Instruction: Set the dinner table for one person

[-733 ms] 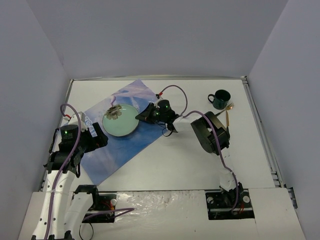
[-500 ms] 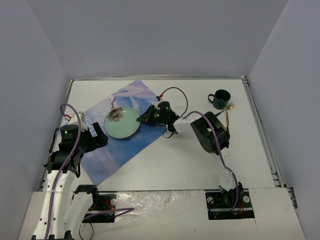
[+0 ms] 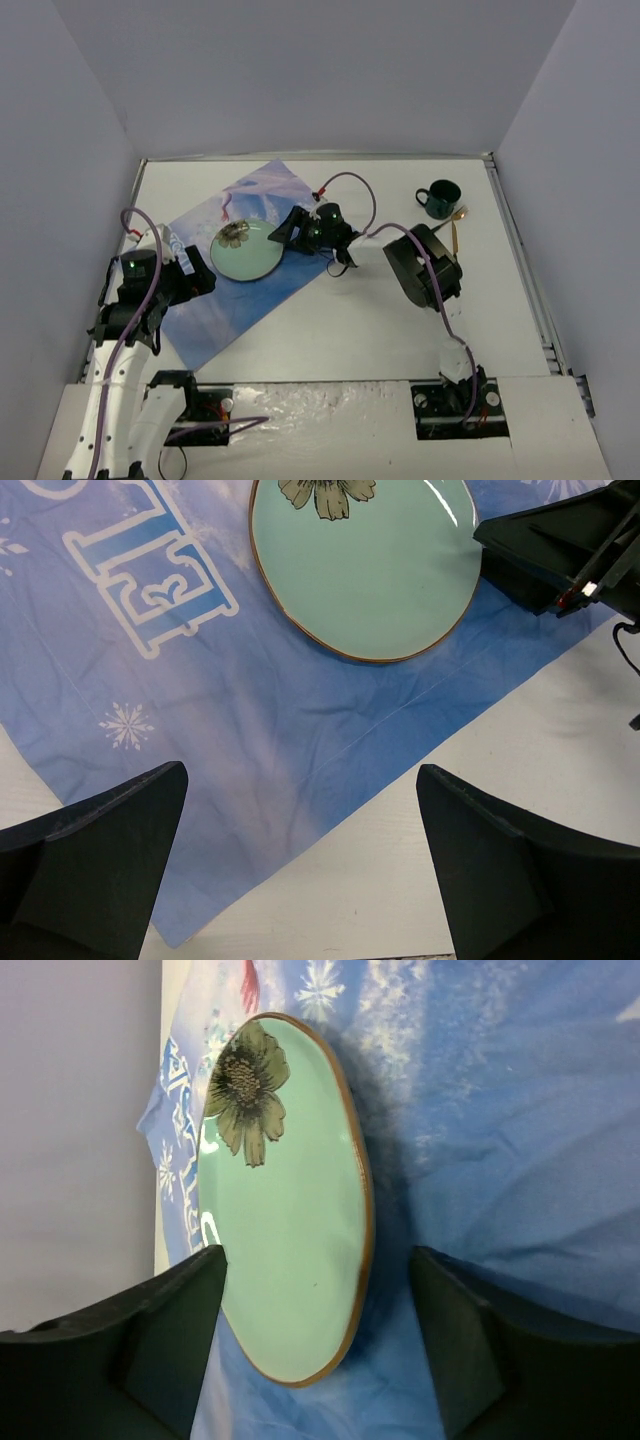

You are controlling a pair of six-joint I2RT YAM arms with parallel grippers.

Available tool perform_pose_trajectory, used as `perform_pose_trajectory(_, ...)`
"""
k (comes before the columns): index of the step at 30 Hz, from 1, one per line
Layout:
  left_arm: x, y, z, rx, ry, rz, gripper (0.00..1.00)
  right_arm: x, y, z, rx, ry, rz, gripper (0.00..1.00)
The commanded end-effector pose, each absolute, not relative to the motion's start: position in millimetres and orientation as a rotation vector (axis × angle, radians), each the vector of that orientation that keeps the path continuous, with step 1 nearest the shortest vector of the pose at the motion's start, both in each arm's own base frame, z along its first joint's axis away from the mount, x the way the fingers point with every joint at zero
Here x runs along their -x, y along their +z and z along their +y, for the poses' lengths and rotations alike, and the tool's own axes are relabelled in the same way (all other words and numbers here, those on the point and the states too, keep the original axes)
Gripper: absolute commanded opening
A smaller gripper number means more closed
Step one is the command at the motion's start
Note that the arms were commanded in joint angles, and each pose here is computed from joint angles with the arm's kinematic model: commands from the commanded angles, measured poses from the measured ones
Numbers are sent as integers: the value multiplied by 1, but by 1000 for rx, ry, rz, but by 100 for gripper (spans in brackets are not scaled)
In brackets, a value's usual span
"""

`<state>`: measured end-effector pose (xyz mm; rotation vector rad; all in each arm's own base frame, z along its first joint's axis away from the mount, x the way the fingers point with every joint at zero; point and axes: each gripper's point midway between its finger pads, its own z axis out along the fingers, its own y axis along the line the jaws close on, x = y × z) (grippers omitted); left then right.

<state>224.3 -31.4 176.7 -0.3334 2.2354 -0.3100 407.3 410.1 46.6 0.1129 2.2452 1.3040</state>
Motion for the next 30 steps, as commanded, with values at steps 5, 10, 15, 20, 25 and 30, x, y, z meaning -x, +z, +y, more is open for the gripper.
perform_pose_trajectory(5, -234, 191, -28, 333, -302, 2177, 97, -456, 123, 288, -206, 532, 2150, 92)
perform_pose_trajectory(10, -234, 191, -27, 337, -295, 2176, 97, -464, 137, 201, -403, 198, 2102, 95)
perform_pose_trajectory(15, -234, 190, -27, 342, -292, 2179, 97, -476, 154, 131, -609, 14, 1984, 94)
perform_pose_trajectory(20, -235, 189, -26, 347, -290, 2182, 97, -495, 170, 95, -690, -169, 1870, 88)
perform_pose_trajectory(25, -234, 187, -26, 350, -285, 2189, 97, -511, 184, 71, -727, -297, 1811, 87)
perform_pose_trajectory(30, -234, 186, -25, 355, -281, 2193, 97, -529, 192, 47, -696, -377, 1810, 86)
